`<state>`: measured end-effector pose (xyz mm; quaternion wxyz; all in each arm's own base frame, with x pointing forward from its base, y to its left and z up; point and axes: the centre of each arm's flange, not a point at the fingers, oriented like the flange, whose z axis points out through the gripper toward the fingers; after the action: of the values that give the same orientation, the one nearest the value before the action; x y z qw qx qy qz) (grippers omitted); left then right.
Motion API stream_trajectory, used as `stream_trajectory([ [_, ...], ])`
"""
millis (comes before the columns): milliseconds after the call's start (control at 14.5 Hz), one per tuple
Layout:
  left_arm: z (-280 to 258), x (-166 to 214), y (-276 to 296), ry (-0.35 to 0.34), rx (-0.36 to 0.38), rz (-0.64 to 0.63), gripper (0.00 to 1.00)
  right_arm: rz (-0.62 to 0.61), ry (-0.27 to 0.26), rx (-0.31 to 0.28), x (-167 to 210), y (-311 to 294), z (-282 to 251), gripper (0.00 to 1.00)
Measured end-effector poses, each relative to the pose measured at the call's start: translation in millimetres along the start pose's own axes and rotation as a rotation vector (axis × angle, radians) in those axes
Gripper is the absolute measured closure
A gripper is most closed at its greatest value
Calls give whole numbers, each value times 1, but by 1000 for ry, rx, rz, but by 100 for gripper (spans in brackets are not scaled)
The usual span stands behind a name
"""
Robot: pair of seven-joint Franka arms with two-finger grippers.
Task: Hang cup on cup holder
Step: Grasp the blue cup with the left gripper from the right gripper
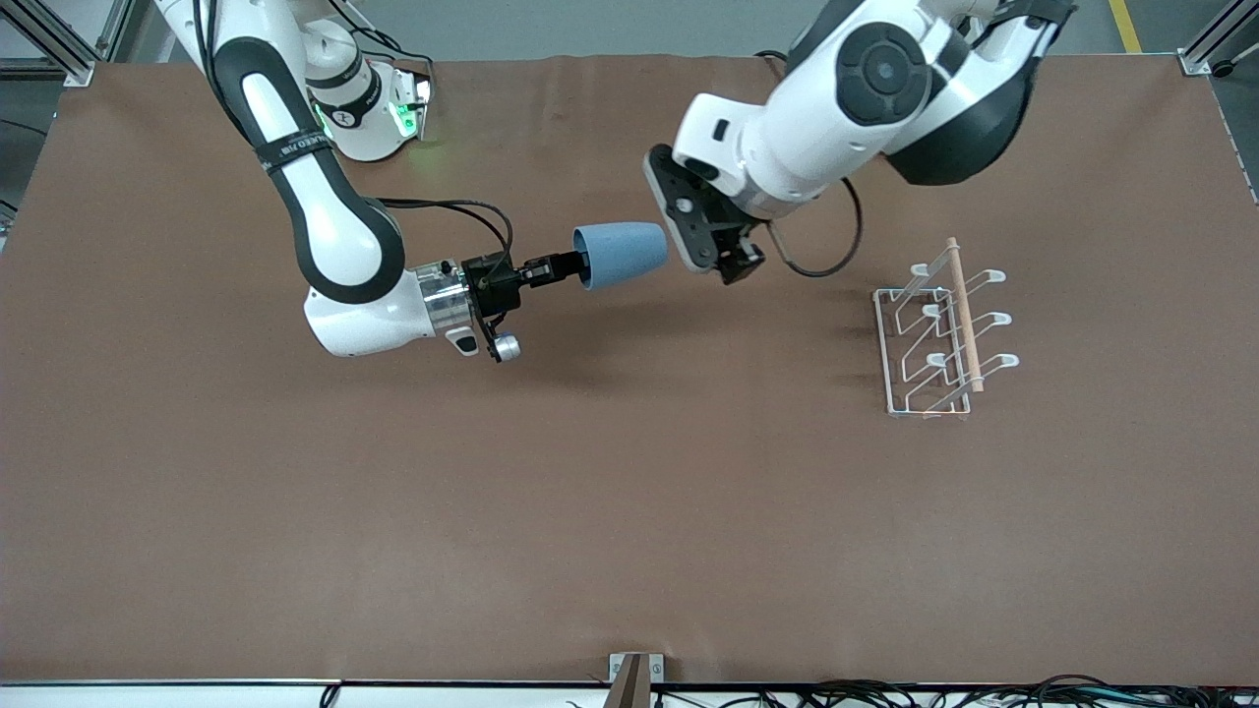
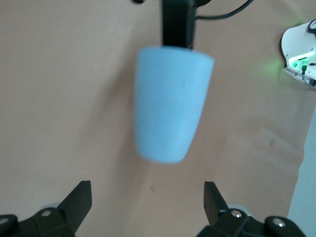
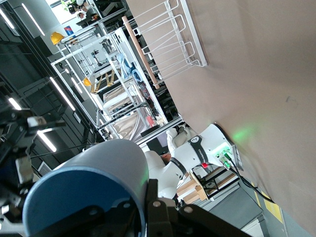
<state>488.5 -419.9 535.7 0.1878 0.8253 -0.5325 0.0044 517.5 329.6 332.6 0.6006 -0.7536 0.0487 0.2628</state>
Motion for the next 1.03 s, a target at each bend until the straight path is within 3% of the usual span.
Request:
stream_trajectory([
  [1032,95,40,-1,44,-39,45,0,-20,10,14,1,10,-1,96],
])
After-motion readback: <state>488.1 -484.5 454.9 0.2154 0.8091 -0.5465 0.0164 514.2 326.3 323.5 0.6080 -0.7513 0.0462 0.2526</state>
